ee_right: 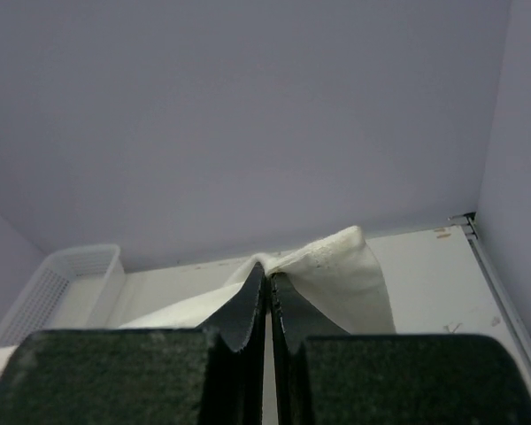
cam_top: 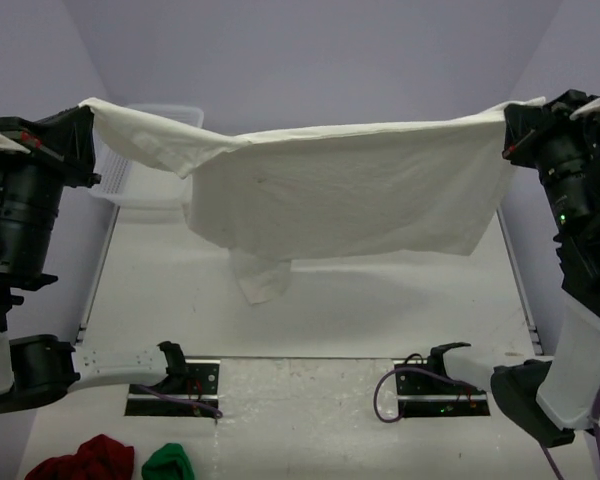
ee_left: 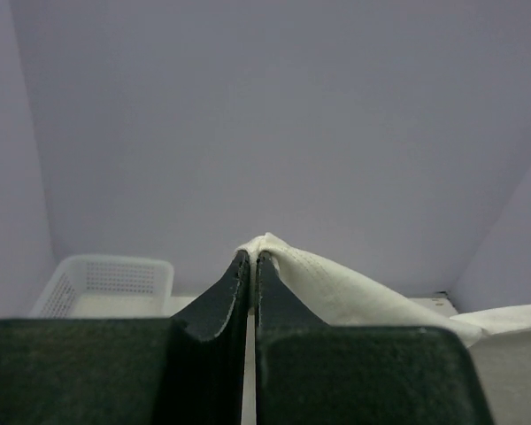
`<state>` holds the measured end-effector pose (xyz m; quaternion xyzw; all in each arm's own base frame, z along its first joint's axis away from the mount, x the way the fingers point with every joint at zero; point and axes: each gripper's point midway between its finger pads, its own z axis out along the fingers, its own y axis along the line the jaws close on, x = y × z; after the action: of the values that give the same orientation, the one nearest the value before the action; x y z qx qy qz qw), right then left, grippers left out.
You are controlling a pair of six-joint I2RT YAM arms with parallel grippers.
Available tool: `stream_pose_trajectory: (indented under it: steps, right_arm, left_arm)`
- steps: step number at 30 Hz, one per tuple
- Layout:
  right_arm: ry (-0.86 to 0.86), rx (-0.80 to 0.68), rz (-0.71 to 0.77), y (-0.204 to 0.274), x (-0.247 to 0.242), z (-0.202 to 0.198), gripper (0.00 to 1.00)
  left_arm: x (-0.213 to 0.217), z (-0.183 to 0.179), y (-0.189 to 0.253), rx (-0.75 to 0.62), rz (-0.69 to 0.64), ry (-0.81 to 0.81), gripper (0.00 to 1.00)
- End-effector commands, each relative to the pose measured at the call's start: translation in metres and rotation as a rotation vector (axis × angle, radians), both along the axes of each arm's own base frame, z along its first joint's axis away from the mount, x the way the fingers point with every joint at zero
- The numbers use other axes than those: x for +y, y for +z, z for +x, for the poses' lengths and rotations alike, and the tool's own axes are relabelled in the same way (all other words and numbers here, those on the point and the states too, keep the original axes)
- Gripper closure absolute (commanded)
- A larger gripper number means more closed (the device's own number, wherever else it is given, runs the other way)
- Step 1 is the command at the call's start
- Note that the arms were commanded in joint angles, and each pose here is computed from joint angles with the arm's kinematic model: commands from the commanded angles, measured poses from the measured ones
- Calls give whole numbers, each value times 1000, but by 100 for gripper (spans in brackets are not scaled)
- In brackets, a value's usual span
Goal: Fold and stack the t-shirts
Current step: Flatten out the tshirt
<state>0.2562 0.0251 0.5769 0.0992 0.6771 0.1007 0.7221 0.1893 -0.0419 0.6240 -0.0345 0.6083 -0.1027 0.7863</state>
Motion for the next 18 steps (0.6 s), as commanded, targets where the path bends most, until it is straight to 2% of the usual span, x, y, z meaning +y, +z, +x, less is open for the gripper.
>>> stream_pose_trajectory:
  steps: [1,4,6,7,8,13,15,18]
  right_arm:
    - [37,-20,-38,2,1,-23,100]
    - [44,-47,-43,5,-2,-44,100]
    - [16,-38,-48,2,-7,-43,100]
    - [11,-30,-51,0,-7,-40,100]
    - [8,-26,-51,0,-7,-38,100]
    - [-40,14,-57,1,-12,-17,100]
    - [-27,9,-49,2,-9,-17,100]
    - [-25,-29,-45,9,-12,-32,100]
  left_arm:
    - [-9,-15,30,-127,0,-145,100]
    - [-22,-34,46,-204,-18,-305,100]
    - [-18,-41,56,-233,-45,-333,100]
    - [-22,-33,55,-214,-38,-301,100]
    - [-5,-29,55,-183,-42,-225,100]
    - [-14,3,37,-88,78,-23,100]
    - [-27,3,40,-111,83,-73,100]
    - [-31,-15,58,-178,-3,-212,100]
